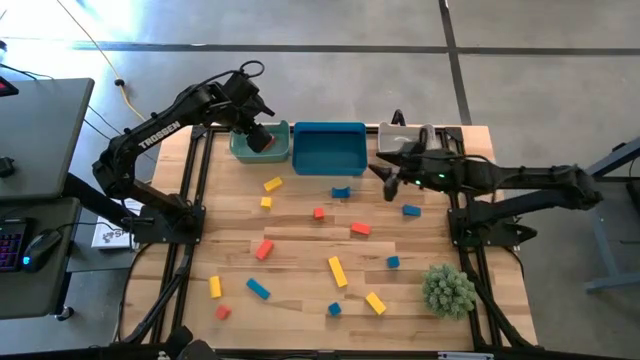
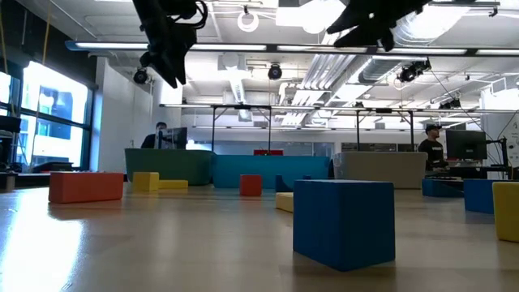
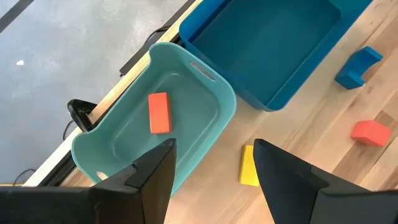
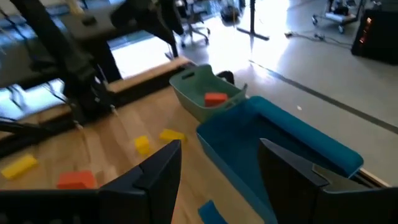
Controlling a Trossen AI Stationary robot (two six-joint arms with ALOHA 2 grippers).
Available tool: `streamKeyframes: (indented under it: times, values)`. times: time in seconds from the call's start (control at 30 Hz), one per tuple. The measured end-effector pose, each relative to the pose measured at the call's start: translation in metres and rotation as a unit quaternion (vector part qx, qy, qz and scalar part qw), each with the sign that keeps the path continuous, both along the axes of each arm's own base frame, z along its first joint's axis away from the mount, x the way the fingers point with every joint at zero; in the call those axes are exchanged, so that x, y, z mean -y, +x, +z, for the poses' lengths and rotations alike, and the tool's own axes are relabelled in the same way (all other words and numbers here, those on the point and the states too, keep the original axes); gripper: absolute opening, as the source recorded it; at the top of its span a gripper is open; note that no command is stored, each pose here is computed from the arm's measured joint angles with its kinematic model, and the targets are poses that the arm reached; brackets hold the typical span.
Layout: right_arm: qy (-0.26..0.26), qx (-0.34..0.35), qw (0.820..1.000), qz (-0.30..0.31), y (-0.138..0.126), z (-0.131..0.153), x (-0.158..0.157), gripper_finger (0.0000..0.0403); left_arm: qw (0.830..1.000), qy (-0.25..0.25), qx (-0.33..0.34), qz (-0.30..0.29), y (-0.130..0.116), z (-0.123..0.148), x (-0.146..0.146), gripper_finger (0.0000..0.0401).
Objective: Sort & place blocks by color
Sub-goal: Put the blue block into the blue bin
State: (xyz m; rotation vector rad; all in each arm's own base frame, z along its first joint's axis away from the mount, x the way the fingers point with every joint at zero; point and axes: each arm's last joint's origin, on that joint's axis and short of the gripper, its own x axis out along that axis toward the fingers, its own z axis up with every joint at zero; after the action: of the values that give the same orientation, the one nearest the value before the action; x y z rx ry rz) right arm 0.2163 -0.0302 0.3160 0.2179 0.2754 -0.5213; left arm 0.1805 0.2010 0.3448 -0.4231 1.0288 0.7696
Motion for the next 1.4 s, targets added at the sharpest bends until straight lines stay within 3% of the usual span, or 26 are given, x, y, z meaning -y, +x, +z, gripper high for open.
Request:
streamKeyframes:
  times: [0.23,0.4,0.53,0.77,1.0,1.4]
  values:
    - [0.022,-0.092,0.995,-0.008,0.033,0.006,0.014,0.0205,1.0,0.005,-0.007,-0.016,0.0,0.0,0.0,0.0204]
    - [0.003,-0.172,0.984,0.049,0.057,0.011,0.021,0.0207,1.0,0.006,-0.008,-0.018,0.0,0.0,0.0,0.0204]
    - [-0.003,-0.248,0.964,0.097,0.074,0.001,0.029,0.0207,1.0,0.006,-0.008,-0.018,0.0,0.0,0.0,0.0204]
    - [0.034,-0.352,0.918,0.179,0.096,-0.043,0.04,0.0207,1.0,0.005,-0.008,-0.018,0.0,0.0,0.0,0.0204]
    - [0.019,-0.406,0.889,0.212,0.115,-0.079,0.044,0.0206,1.0,0.005,-0.008,-0.018,0.0,0.0,0.0,0.0204]
    - [0.021,-0.428,0.87,0.244,0.134,-0.115,0.05,0.0206,1.0,0.006,-0.009,-0.02,0.0,0.0,0.0,0.0204]
